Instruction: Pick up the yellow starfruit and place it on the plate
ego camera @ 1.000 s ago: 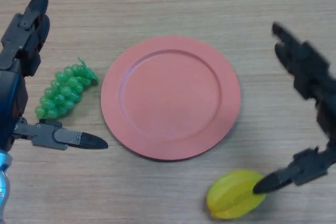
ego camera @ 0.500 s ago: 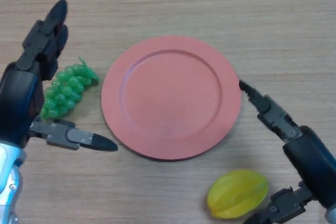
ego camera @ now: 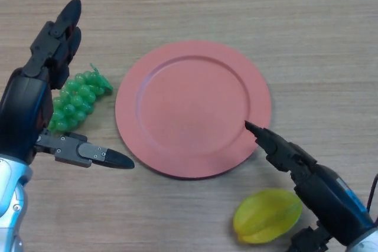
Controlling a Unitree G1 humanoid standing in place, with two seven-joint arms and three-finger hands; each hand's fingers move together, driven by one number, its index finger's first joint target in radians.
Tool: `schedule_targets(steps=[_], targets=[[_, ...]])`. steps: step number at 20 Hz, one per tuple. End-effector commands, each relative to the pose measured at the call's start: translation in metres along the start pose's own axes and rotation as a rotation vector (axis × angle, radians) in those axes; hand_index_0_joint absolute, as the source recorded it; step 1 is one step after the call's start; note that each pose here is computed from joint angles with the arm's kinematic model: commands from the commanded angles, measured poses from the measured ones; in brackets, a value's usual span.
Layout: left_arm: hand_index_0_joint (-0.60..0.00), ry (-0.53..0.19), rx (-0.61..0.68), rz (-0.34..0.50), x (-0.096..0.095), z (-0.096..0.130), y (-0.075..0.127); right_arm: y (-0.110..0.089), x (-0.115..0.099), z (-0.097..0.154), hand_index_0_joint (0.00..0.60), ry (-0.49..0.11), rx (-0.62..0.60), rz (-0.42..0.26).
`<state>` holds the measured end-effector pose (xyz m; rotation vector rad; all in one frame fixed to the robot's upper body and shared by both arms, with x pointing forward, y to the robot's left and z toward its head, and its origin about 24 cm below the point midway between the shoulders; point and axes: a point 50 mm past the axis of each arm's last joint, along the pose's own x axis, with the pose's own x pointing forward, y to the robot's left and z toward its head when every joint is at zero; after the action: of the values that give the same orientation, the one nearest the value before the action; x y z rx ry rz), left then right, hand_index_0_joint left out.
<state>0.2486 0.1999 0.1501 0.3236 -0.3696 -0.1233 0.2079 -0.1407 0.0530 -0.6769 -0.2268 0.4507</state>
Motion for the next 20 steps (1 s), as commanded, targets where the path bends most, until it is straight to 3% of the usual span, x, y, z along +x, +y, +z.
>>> schedule_targets(steps=[1,8,9,10,11,12,13,14,20], targets=[[0.000,-0.159,0.092,0.043,-0.001,0.030,0.020,-0.013,0.001,0.020,0.000,-0.200,-0.027,-0.091],[0.000,-0.178,0.086,0.065,0.000,0.035,0.028,-0.007,0.007,0.006,0.000,-0.169,-0.007,-0.106],[0.000,-0.176,0.084,0.069,-0.001,0.034,0.028,-0.004,0.008,0.004,0.050,-0.163,-0.004,-0.097],[0.000,-0.176,0.084,0.069,-0.001,0.034,0.028,-0.004,0.008,0.004,0.150,-0.162,-0.004,-0.095],[0.000,-0.174,0.080,0.073,-0.002,0.034,0.029,-0.003,0.007,0.002,0.300,-0.152,0.001,-0.084],[0.000,-0.174,0.075,0.075,-0.002,0.035,0.029,-0.003,0.007,0.001,0.400,-0.141,0.008,-0.073],[0.000,-0.182,0.062,0.078,-0.005,0.039,0.030,-0.001,0.004,-0.006,0.542,-0.095,0.039,-0.043],[0.000,-0.187,0.062,0.078,-0.007,0.041,0.030,-0.001,0.003,-0.010,0.600,-0.066,0.065,-0.028],[0.000,-0.168,0.091,0.060,-0.009,0.039,0.031,-0.007,0.005,-0.010,0.600,-0.055,0.146,-0.061]])
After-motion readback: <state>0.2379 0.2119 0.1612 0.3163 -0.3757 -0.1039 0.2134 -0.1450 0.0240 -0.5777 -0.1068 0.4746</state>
